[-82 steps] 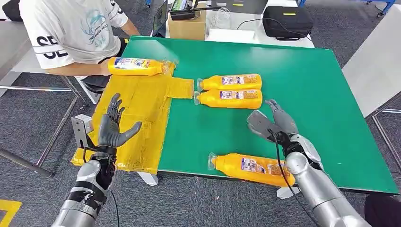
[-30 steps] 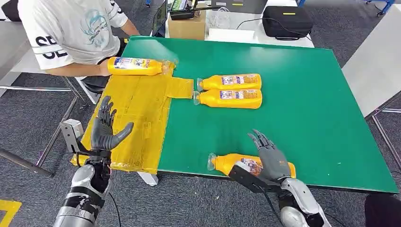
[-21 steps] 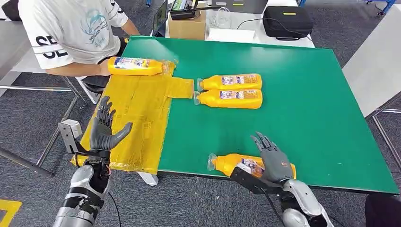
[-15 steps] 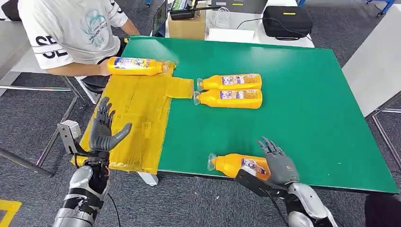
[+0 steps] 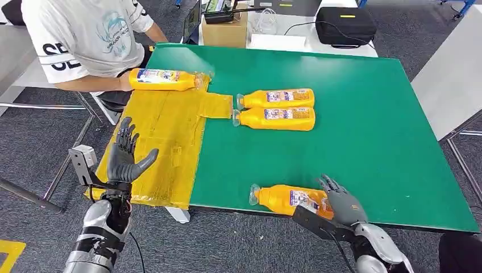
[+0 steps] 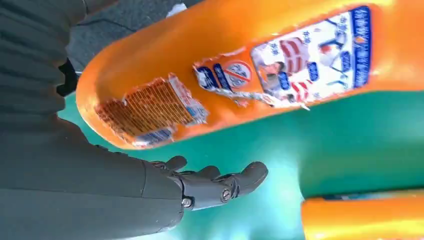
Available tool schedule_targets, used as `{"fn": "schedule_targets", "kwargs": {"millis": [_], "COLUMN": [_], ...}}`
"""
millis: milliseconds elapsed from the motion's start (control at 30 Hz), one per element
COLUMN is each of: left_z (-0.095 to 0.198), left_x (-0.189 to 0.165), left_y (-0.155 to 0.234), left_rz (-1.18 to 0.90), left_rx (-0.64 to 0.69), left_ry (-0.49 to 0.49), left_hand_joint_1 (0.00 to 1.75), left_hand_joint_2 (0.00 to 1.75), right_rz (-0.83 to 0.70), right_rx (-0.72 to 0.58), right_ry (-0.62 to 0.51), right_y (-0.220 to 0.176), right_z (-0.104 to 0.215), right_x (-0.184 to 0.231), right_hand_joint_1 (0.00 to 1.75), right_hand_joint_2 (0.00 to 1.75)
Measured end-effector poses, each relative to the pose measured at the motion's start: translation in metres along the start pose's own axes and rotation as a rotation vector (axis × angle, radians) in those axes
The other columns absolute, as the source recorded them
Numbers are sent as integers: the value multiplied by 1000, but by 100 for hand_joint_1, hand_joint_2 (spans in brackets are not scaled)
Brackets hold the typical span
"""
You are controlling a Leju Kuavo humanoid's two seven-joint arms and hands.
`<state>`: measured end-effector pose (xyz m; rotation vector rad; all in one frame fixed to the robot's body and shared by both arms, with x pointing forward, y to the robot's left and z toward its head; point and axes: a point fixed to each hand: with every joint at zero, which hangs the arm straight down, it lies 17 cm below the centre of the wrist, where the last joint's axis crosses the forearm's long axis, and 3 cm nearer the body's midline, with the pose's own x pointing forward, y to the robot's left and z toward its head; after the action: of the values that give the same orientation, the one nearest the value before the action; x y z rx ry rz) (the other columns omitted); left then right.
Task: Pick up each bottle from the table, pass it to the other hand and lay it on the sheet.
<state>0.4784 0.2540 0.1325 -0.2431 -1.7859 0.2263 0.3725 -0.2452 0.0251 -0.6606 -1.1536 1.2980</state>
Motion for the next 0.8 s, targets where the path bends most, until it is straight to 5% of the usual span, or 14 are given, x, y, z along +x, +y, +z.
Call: {"fn": "schedule_targets", "kwargs": {"millis": [100, 133, 167, 200, 800], "left_z": [0, 0, 0, 0, -15], "left_x": [0, 0, 0, 0, -4], "left_y": [0, -1, -1, -1, -11], "left_rz": [1, 2, 2, 3, 57], "left_rx": [-2, -4, -6, -7, -41], "left_ry": [0, 0, 0, -1, -6], "left_hand_joint_1": [0, 0, 0, 0, 0], "left_hand_joint_2": [175, 175, 175, 175, 175], "right_rz": [9, 15, 18, 21, 168], "right_rx": [27, 38, 54, 77, 364], "right_ry": [13, 19, 25, 29, 18], "right_y": [7, 9, 12, 16, 6], "right_z": [1, 2, 3, 4, 4], "right_x": [-6, -9, -13, -16, -89], "right_hand_joint_1": [0, 12, 162, 175, 175], "right_hand_joint_2": [175, 175, 175, 175, 175]}}
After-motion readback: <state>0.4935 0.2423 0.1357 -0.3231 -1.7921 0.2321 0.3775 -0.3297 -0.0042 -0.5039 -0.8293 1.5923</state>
